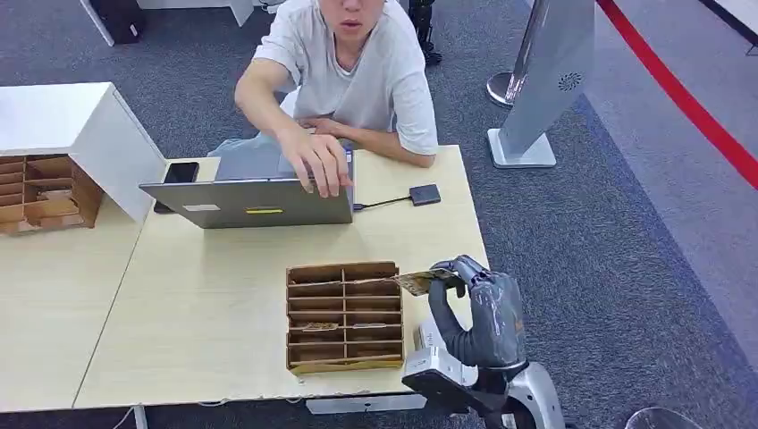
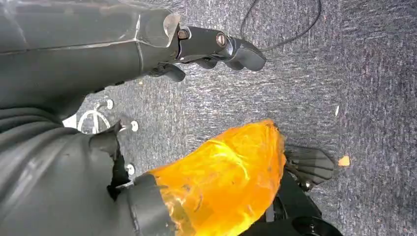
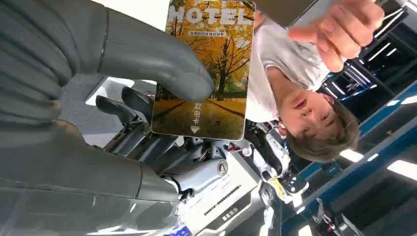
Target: Pass the card to the sensor for recognition and then transmit it.
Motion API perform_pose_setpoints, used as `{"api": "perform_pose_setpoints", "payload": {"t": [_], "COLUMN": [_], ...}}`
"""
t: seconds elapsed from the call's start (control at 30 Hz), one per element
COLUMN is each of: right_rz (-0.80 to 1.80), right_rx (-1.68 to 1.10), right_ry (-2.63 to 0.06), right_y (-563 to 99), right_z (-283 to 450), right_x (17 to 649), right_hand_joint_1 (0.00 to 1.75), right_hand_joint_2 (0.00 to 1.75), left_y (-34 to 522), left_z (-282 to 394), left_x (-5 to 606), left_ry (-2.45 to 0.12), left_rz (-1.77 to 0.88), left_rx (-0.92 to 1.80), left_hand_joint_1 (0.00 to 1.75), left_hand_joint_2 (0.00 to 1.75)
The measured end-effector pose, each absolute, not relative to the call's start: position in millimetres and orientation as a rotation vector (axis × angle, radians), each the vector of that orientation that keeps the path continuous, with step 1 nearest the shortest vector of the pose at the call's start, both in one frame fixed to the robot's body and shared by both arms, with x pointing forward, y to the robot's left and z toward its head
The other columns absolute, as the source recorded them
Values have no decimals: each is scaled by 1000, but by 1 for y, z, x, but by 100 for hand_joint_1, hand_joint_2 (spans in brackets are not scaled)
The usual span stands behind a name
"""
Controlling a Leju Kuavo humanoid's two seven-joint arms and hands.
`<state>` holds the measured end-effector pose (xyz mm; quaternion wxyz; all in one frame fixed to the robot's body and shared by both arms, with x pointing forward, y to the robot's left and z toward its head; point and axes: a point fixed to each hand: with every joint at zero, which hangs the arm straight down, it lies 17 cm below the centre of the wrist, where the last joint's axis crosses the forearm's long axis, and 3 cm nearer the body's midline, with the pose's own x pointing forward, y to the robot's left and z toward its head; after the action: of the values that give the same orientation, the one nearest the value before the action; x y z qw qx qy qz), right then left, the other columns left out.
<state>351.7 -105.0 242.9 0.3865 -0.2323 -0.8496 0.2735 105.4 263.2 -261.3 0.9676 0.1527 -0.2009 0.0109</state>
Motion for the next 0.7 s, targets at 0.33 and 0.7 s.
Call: {"api": "perform_pose_setpoints", "payload": {"t": [0.33, 0.7], "right_rz": [755, 826], "right_rx": [-572, -634], "right_ry": [-2149, -2118], "right_y": [-87, -67], "right_z": [248, 250], "right_x": [372, 396], "right_hand_joint_1": [175, 175], "right_hand_joint_2": [175, 175], "left_y": [264, 262], "left_z": [-262, -263], "left_x": [110, 113], "left_ry": [-411, -413], "left_rz": [-8, -43], "left_rx": [314, 304], "left_hand_joint_1": [0, 0], "left_hand_joint_2": [0, 0]}}
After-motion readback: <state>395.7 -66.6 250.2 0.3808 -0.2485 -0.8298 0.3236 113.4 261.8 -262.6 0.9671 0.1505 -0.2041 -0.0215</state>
